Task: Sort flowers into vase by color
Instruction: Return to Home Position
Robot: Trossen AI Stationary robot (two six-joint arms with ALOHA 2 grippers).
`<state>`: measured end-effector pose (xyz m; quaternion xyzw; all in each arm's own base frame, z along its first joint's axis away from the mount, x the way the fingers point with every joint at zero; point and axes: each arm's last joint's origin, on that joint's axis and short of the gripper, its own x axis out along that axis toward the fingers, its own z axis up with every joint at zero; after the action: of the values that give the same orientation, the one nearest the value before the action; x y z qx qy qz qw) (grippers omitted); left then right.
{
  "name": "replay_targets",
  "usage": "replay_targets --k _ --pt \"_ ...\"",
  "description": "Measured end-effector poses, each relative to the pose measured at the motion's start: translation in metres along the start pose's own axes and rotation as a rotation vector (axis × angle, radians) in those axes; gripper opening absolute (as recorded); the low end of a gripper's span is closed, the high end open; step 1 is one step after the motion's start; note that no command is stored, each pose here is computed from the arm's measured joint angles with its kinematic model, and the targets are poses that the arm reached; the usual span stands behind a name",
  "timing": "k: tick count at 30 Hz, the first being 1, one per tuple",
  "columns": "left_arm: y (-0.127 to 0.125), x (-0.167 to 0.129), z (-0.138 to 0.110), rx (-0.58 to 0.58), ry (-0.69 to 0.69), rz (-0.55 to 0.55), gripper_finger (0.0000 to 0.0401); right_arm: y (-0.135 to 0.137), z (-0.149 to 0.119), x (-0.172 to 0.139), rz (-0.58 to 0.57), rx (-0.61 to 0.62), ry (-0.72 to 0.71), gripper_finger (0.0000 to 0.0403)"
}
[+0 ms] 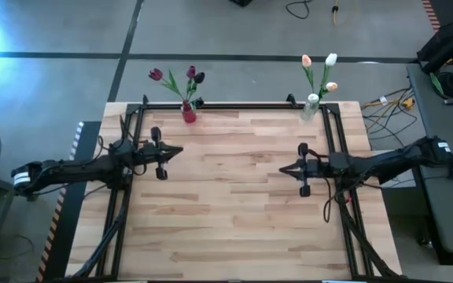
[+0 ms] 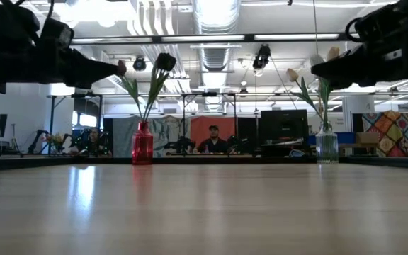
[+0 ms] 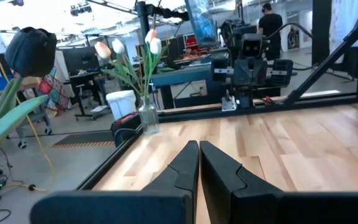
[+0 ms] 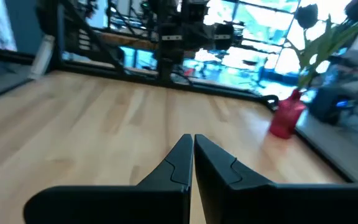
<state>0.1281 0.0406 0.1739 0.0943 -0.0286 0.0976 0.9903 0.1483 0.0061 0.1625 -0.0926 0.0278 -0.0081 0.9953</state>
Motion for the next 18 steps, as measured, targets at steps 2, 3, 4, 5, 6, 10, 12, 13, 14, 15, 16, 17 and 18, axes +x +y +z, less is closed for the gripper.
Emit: replay_targets --k 2,3,4,5,6,10,12,13,14,15,16,17,18 --pt "0.000 -0.002 0.000 0.001 0.005 0.000 0.0000 -0.002 -0.004 -0.004 0.036 0.029 -0.006 0.0008" --pt "0.000 -0.003 0.001 0.001 0.002 0.000 0.0000 -0.004 -0.005 -0.005 0.048 0.041 0.000 0.0008" --pt "0.000 -0.005 0.002 0.003 -0.006 0.002 0.0000 -0.006 -0.006 -0.006 0.043 0.053 0.005 0.0008" --pt "0.000 -0.006 0.003 0.004 -0.010 0.003 0.0000 -0.009 -0.007 -0.007 0.032 0.061 0.013 0.0008" --pt "0.000 -0.007 0.004 0.004 -0.011 0.003 0.0000 -0.012 -0.007 -0.007 0.019 0.066 0.015 0.0008" --pt "-0.001 -0.013 0.006 0.005 -0.028 0.006 0.0000 -0.024 -0.007 -0.009 -0.022 0.064 0.004 0.0008" --pt "-0.001 -0.017 0.008 0.004 -0.035 0.010 0.0000 -0.029 -0.008 -0.010 -0.056 0.064 0.009 0.0008" --pt "-0.001 -0.019 0.008 0.001 -0.042 0.013 0.0000 -0.031 -0.009 -0.010 -0.072 0.064 0.011 0.0008" --pt "-0.001 -0.021 0.009 -0.001 -0.047 0.014 0.0000 -0.032 -0.009 -0.011 -0.084 0.065 0.012 0.0008" --pt "-0.002 -0.024 0.010 -0.002 -0.055 0.015 0.0000 -0.034 -0.009 -0.011 -0.093 0.065 0.013 0.0008" --pt "-0.002 -0.026 0.010 -0.004 -0.059 0.017 0.0000 -0.034 -0.009 -0.011 -0.100 0.059 0.015 0.0008" --pt "-0.002 -0.029 0.011 -0.006 -0.064 0.018 0.0000 -0.034 -0.010 -0.011 -0.105 0.049 0.019 0.0008" --pt "-0.003 -0.031 0.011 -0.008 -0.066 0.021 0.0000 -0.035 -0.010 -0.011 -0.114 0.043 0.020 0.0008"
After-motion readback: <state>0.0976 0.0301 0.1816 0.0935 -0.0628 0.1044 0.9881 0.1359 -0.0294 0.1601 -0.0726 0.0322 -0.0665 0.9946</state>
